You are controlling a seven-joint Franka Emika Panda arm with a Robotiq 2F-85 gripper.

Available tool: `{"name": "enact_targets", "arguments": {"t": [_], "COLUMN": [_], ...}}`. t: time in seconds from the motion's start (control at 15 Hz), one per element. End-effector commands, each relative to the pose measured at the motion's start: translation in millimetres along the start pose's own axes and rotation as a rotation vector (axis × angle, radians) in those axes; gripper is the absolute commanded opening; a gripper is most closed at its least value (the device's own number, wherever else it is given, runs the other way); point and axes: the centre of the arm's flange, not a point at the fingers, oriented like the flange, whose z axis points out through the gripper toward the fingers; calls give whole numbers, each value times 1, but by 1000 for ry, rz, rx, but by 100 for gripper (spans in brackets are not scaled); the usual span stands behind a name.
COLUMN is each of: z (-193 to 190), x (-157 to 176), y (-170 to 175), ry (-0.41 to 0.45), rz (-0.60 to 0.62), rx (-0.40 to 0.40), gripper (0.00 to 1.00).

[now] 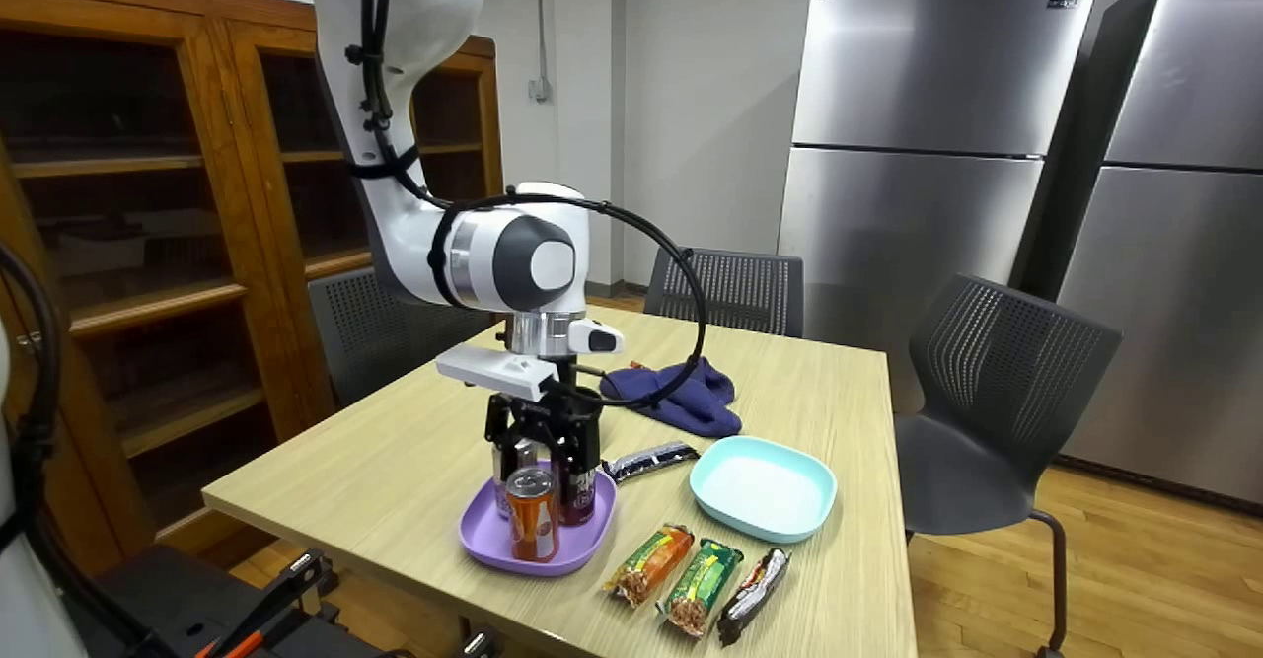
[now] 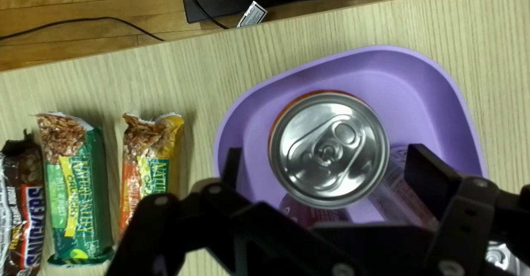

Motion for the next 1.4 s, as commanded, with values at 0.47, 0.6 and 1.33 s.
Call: {"name": "enact_targets", "arguments": {"t": [0.47,0.6,1.33], "z": [-59,-72,-111], "x": [-25,-27,6], "y": [10,15,70], "ry": [89,118,200], "rz": [7,28,269], "rx": [41,56,143], "gripper": [100,100,100]}}
